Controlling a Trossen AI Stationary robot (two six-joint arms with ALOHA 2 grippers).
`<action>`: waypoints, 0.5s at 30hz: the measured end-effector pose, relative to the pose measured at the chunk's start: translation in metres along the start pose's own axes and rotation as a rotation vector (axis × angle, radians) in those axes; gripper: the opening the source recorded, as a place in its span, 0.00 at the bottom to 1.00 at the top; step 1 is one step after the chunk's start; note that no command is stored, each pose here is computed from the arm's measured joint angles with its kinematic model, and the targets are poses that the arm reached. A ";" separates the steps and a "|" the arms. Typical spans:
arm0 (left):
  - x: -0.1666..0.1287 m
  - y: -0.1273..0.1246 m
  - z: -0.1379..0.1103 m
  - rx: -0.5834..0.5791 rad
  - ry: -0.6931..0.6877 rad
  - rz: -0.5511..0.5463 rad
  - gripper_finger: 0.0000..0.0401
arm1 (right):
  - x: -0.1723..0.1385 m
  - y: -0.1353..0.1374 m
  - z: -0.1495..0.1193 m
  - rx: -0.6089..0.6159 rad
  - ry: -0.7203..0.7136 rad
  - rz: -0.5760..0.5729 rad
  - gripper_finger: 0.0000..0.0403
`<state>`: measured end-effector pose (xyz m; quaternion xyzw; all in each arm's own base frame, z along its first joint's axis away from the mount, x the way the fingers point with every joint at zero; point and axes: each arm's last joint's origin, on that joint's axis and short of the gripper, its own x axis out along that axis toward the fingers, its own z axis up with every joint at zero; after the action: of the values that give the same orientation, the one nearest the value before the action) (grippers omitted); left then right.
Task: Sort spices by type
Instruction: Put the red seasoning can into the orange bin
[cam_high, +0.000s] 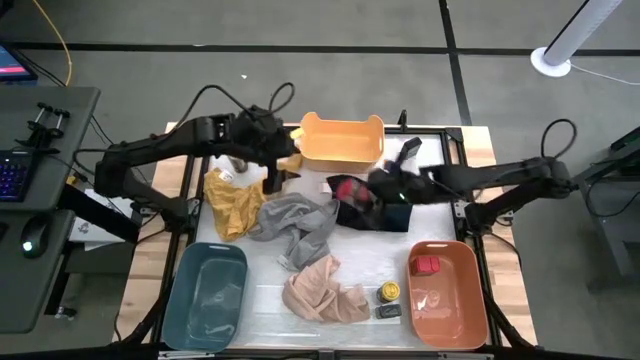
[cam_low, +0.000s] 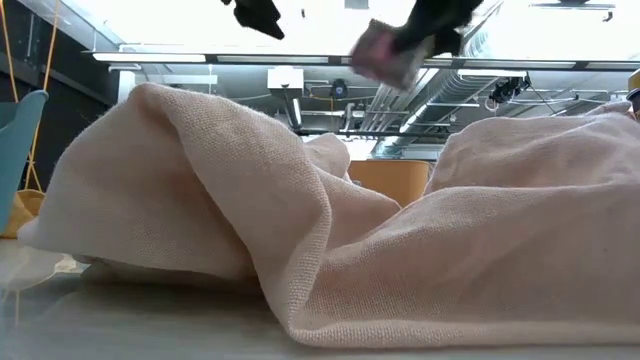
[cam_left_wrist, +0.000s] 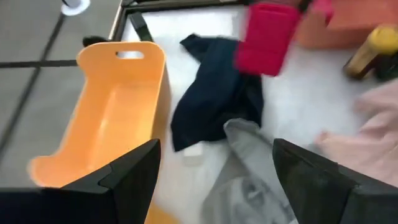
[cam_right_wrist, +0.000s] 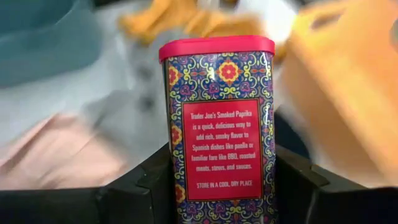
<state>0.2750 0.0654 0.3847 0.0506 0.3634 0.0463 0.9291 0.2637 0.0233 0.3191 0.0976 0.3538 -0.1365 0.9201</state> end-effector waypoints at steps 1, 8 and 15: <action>0.001 0.003 -0.004 -0.027 -0.020 -0.011 0.74 | -0.007 0.005 -0.006 0.016 0.030 0.022 0.47; 0.020 -0.001 -0.034 -0.165 -0.117 -0.057 0.74 | -0.052 0.059 -0.056 0.156 0.173 0.112 0.47; 0.034 -0.015 -0.048 -0.223 -0.171 -0.090 0.74 | -0.084 0.102 -0.107 0.363 0.149 0.074 0.47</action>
<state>0.2677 0.0576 0.3251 -0.0656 0.2775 0.0401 0.9576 0.1696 0.1645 0.3069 0.2848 0.3866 -0.1567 0.8631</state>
